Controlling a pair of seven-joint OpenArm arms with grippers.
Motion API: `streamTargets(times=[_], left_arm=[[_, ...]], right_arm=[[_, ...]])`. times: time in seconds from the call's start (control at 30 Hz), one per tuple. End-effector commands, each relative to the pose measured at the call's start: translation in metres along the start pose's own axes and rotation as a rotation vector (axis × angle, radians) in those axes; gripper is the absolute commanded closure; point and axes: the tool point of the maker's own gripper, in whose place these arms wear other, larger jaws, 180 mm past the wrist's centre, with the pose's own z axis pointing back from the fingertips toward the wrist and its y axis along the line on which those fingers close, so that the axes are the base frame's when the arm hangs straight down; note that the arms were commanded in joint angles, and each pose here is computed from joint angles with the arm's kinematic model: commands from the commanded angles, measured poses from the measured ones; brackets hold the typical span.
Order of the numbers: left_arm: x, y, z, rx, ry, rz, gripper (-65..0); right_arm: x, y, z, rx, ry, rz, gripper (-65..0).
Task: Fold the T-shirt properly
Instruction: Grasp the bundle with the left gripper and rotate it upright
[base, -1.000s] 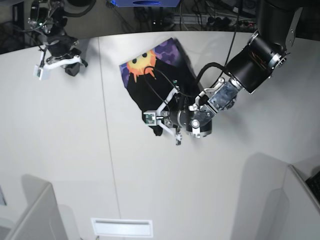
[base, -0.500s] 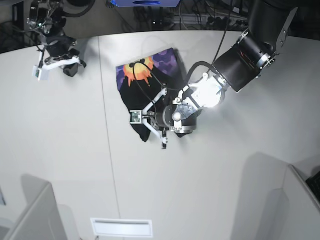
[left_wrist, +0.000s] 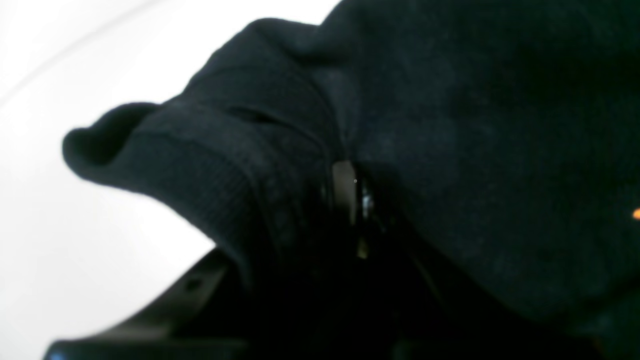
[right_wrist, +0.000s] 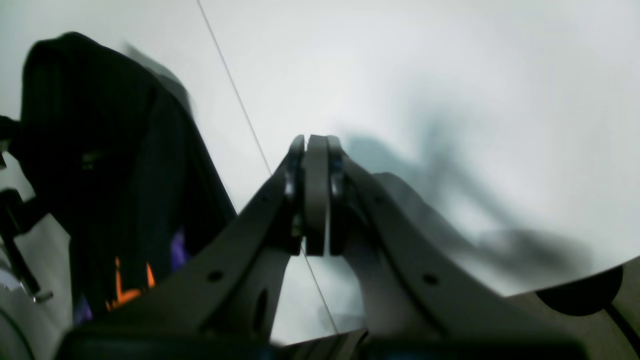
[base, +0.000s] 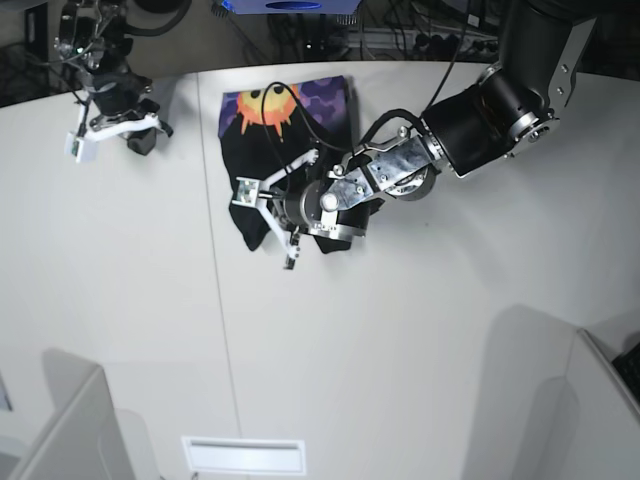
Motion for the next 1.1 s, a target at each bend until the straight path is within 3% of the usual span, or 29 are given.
streamTargets(times=[0.0,0.43,0.63,0.73,0.87,1.07], left_arm=[[0.01,0.013,0.006,0.026,-0.025,-0.02,0.0],[0.007,0.021,0.009,0.045,-0.013,-0.022,0.0],[0.009,0.022,0.01,0.048,-0.018,-0.024,-30.8],[0.01,0.03,0.014,0.064,-0.018,-0.034,-42.1],[0.026,0.052,0.031,0.13,-0.074,-0.023,-45.7],[0.042,0.113,0.09,0.337,-0.189,0.053,-45.7]], right_arm=[[0.013,0.004,0.001,0.014,-0.043,0.01,0.0],[0.01,0.005,0.001,0.017,-0.036,0.011,0.0],[0.01,0.006,0.001,0.018,-0.034,0.011,0.0],[0.01,0.006,0.001,0.018,-0.034,0.011,0.0],[0.009,0.006,0.001,0.02,-0.031,0.012,0.0],[0.009,0.006,0.001,0.021,-0.03,0.013,0.0]])
